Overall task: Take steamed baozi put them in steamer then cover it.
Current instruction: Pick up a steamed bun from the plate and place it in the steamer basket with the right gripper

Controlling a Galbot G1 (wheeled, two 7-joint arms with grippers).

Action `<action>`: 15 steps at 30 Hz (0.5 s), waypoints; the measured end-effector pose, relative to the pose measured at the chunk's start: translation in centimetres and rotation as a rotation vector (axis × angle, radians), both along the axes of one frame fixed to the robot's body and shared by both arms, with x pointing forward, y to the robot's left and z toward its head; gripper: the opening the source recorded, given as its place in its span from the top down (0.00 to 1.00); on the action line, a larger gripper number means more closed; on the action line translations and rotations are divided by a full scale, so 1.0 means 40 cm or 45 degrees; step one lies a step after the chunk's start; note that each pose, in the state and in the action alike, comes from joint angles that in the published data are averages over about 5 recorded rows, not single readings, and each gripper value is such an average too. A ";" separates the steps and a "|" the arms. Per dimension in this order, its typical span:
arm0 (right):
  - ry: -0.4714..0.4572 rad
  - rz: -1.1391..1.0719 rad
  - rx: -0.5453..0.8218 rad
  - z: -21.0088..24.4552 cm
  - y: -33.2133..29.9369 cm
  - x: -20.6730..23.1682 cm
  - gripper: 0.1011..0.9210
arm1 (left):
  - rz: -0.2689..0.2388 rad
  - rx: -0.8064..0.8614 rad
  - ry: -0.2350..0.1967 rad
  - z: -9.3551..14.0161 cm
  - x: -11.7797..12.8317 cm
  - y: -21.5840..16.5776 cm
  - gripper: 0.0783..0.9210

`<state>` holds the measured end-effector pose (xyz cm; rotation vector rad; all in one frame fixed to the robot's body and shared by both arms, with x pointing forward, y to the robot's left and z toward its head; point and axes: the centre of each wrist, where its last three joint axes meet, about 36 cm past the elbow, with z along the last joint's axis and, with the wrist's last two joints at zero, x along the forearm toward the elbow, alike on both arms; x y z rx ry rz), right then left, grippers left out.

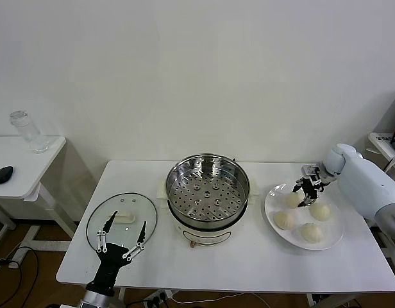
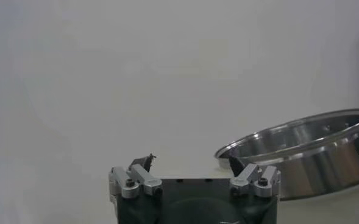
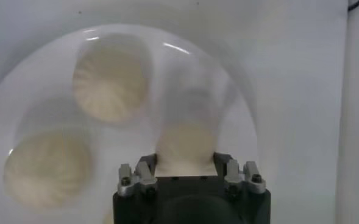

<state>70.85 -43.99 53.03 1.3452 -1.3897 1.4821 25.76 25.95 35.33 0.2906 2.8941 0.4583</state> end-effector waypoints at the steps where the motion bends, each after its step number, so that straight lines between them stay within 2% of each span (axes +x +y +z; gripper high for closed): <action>1: -0.020 0.042 0.000 0.028 0.016 0.006 0.31 | -0.001 0.000 -0.001 0.000 0.000 0.000 0.12; 10: -0.224 0.536 -0.040 0.312 0.243 0.046 0.28 | -0.004 -0.009 -0.009 0.000 -0.002 -0.006 0.12; 15: -0.298 0.829 -0.097 0.422 0.409 0.038 0.28 | -0.006 -0.014 -0.018 0.003 -0.001 -0.009 0.12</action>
